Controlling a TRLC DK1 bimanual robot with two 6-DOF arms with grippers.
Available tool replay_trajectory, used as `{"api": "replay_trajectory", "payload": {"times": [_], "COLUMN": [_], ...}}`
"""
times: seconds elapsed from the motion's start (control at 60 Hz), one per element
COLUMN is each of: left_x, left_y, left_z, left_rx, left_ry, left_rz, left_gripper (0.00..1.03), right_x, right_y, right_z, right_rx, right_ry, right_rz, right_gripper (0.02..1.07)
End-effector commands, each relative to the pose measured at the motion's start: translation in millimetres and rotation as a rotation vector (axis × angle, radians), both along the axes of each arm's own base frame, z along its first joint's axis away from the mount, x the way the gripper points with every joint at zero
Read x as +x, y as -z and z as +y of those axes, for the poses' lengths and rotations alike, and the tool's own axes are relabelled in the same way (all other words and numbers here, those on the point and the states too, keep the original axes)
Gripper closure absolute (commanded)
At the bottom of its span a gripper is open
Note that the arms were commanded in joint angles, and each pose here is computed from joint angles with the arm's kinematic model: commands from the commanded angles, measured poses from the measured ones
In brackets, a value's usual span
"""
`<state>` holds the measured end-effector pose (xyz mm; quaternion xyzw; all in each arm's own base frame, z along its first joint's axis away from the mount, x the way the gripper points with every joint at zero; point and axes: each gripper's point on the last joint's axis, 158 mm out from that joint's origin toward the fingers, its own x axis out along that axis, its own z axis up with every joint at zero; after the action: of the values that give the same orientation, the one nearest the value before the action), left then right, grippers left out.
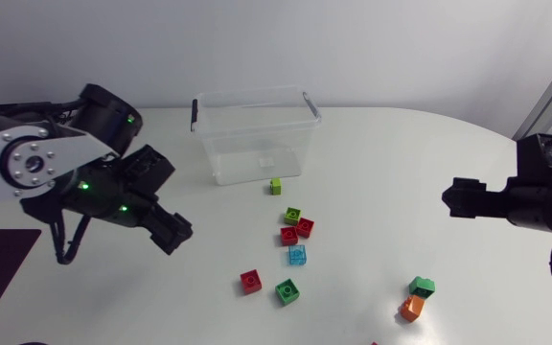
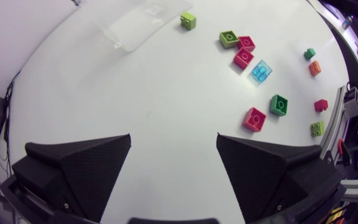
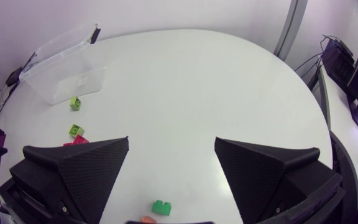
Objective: Place the duplo bricks in the container
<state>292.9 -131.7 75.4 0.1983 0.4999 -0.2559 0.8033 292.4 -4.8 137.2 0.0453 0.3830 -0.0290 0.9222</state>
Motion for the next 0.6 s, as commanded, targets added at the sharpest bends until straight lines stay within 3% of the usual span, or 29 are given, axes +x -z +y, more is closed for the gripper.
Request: {"api": "replay_trajectory", "payload": {"times": [0.0,0.25,0.583], "left_x": [-1.1,-25.8,-31.7], "left_y": [12.6,49.9,80.5], "left_z": [-18.4,-64.6,-100.1], "left_rx": [0.03,0.094,0.128], "left_ry": [0.102,0.302,0.42], "left_rz": [0.044,0.133,0.16], "left_gripper": [0.08,0.08,0.1], "right_x": [-0.8,-12.9,-12.3], "right_y": [4.0,34.3,55.7], "right_z": [-0.1,5.9,13.1], "right_rx": [0.06,0.079,0.156], "right_ry": [0.063,0.061,0.083], "right_rz": [0.071,0.362,0.473], "right_gripper": [0.07,0.07,0.07]}}
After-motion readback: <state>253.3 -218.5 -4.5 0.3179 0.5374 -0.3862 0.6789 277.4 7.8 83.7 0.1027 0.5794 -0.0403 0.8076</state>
